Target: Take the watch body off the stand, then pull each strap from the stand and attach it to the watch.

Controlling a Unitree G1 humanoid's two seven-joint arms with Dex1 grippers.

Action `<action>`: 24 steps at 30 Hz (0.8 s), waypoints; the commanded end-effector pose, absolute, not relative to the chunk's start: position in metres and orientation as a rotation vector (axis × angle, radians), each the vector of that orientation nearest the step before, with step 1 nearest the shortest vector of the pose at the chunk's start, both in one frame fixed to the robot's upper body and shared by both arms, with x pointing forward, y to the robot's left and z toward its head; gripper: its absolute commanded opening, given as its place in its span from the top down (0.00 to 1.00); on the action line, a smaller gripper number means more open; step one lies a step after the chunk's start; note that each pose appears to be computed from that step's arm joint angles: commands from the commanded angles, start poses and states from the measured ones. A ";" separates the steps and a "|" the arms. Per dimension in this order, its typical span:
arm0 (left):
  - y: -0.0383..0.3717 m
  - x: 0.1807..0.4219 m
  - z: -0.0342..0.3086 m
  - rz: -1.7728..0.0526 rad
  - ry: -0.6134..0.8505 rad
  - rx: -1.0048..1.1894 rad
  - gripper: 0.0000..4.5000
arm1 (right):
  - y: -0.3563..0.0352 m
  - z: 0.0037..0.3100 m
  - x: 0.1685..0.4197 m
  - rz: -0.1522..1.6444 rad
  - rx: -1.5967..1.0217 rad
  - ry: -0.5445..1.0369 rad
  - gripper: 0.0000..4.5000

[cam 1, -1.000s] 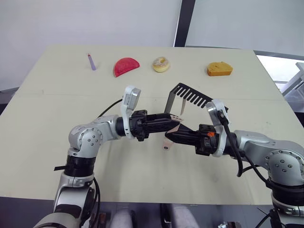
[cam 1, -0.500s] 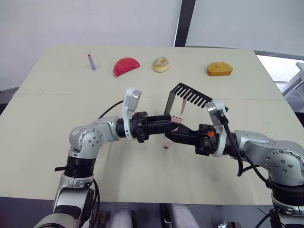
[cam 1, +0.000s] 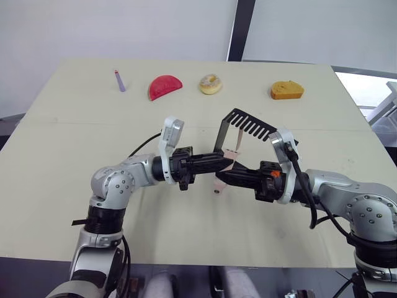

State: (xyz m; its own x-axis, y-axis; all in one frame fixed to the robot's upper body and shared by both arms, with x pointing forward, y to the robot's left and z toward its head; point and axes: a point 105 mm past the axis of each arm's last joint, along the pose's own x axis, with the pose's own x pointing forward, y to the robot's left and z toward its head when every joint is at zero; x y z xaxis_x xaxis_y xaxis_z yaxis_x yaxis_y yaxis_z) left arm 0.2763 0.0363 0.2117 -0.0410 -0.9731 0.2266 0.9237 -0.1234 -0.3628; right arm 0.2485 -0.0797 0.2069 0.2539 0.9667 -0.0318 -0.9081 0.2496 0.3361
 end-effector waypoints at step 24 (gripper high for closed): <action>0.039 0.270 0.227 -1.670 0.062 -0.388 1.00 | -0.093 0.228 0.232 1.274 0.131 0.164 0.60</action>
